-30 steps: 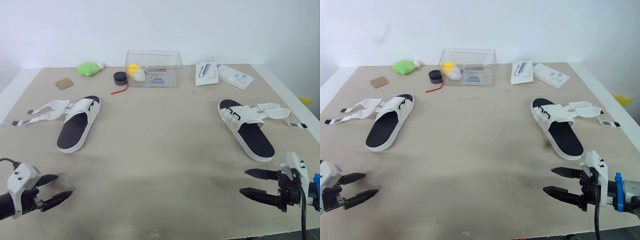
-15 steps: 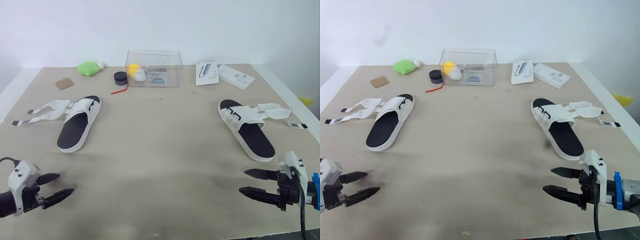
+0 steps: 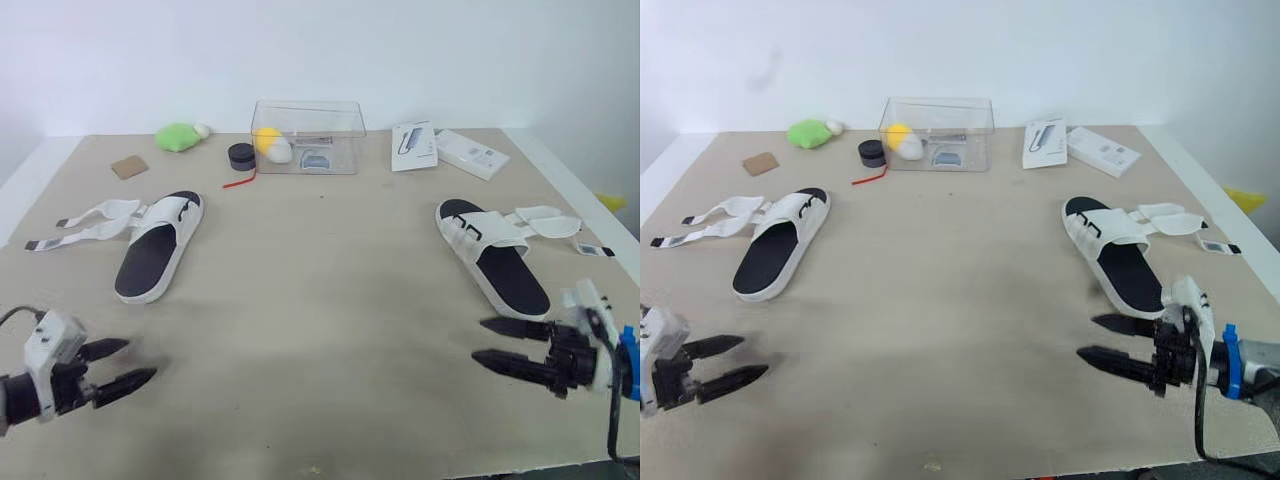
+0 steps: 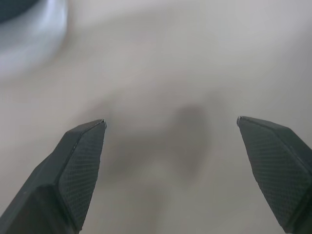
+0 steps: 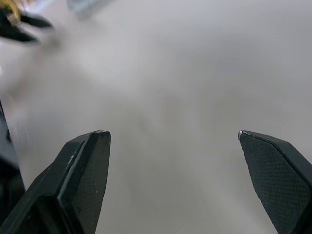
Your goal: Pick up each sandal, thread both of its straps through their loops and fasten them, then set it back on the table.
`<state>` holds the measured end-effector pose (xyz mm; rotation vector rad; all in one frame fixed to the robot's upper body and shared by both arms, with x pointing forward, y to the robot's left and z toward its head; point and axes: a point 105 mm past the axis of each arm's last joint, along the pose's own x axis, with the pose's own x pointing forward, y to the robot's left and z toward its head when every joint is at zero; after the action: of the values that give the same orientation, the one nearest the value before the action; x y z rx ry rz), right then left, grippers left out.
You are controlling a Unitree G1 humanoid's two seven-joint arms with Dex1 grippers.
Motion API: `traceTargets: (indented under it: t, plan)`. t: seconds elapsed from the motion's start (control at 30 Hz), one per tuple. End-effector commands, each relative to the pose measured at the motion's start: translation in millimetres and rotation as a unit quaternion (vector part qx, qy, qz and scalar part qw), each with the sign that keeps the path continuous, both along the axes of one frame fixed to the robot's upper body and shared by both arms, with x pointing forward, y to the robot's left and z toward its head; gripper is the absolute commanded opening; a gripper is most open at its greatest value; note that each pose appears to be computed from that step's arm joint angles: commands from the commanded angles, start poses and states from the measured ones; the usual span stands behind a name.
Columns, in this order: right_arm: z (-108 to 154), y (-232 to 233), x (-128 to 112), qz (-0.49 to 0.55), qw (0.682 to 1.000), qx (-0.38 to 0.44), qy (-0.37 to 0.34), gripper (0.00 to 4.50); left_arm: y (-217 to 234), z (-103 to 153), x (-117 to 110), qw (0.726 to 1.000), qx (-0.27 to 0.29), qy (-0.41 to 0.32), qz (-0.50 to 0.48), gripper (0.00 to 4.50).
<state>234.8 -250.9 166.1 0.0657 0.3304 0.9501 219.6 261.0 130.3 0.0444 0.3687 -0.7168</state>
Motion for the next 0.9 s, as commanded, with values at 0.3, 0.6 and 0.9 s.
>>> traceTargets:
  t: [0.3,0.6,0.9]
  plan:
    - [59,-35,79,-0.212,0.929,-0.156,-0.262,4.50,-143,62,84,0.974,-0.135,-0.131,-0.127,4.45]
    - [41,-82,97,-0.149,0.728,-0.547,-0.386,4.50,-225,60,115,0.957,-0.137,-0.163,-0.198,4.45]
    - [16,-87,129,-0.097,0.662,-0.623,-0.405,4.50,-246,65,118,0.950,-0.153,-0.178,-0.207,4.45]
